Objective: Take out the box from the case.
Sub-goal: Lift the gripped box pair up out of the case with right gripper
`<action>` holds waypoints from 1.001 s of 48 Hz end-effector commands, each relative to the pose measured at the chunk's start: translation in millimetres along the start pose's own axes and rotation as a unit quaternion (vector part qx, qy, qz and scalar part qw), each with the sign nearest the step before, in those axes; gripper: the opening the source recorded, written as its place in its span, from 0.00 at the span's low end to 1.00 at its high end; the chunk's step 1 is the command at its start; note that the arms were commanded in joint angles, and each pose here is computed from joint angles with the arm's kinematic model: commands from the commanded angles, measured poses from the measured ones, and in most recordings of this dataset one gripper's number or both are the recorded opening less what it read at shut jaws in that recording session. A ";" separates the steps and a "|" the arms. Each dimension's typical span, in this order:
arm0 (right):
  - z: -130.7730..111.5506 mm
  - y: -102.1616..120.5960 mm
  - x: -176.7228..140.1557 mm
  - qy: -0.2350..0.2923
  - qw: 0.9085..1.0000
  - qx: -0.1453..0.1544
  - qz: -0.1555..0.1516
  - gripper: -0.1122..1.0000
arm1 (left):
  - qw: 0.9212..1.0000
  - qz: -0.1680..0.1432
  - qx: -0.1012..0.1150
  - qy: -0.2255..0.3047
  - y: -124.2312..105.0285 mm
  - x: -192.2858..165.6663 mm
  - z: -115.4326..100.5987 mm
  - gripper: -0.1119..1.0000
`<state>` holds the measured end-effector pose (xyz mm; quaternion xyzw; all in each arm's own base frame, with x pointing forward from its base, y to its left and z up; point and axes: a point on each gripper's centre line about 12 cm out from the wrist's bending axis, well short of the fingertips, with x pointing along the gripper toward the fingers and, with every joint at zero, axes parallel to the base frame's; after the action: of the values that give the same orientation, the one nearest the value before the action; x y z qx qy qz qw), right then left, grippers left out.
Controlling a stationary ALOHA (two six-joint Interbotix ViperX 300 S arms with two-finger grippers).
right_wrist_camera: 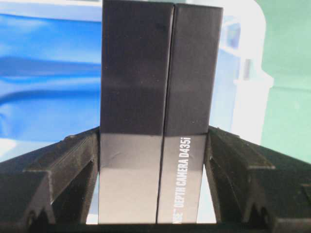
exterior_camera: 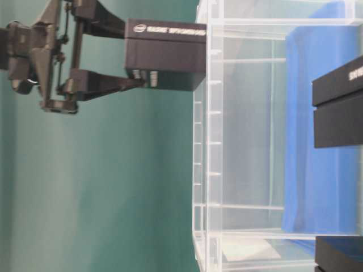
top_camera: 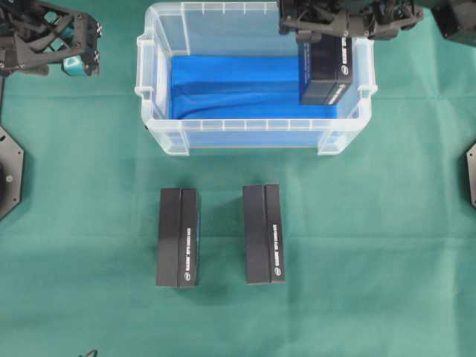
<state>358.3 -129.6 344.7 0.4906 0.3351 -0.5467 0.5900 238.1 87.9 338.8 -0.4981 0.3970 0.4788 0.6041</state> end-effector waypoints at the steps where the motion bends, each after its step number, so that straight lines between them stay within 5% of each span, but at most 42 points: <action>1: 7.5 0.6 -28.8 -0.009 0.999 0.008 0.032 0.70 | 1.000 -0.013 -0.003 -0.007 -2.5 -7.7 2.8 0.97; 32: 6.4 0.2 -43.8 -0.009 1.000 0.007 0.026 0.70 | 1.000 -0.013 -0.002 -0.007 -2.5 -7.7 2.8 0.97; 48: -22.3 -4.4 -61.1 0.004 1.000 -0.018 0.020 0.70 | 1.000 -0.013 -0.001 -0.007 -2.5 -7.7 2.8 0.97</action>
<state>352.4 -98.2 371.1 0.4800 0.3550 -0.5436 0.5900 238.1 87.9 338.8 -0.4981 0.3970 0.4788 0.6041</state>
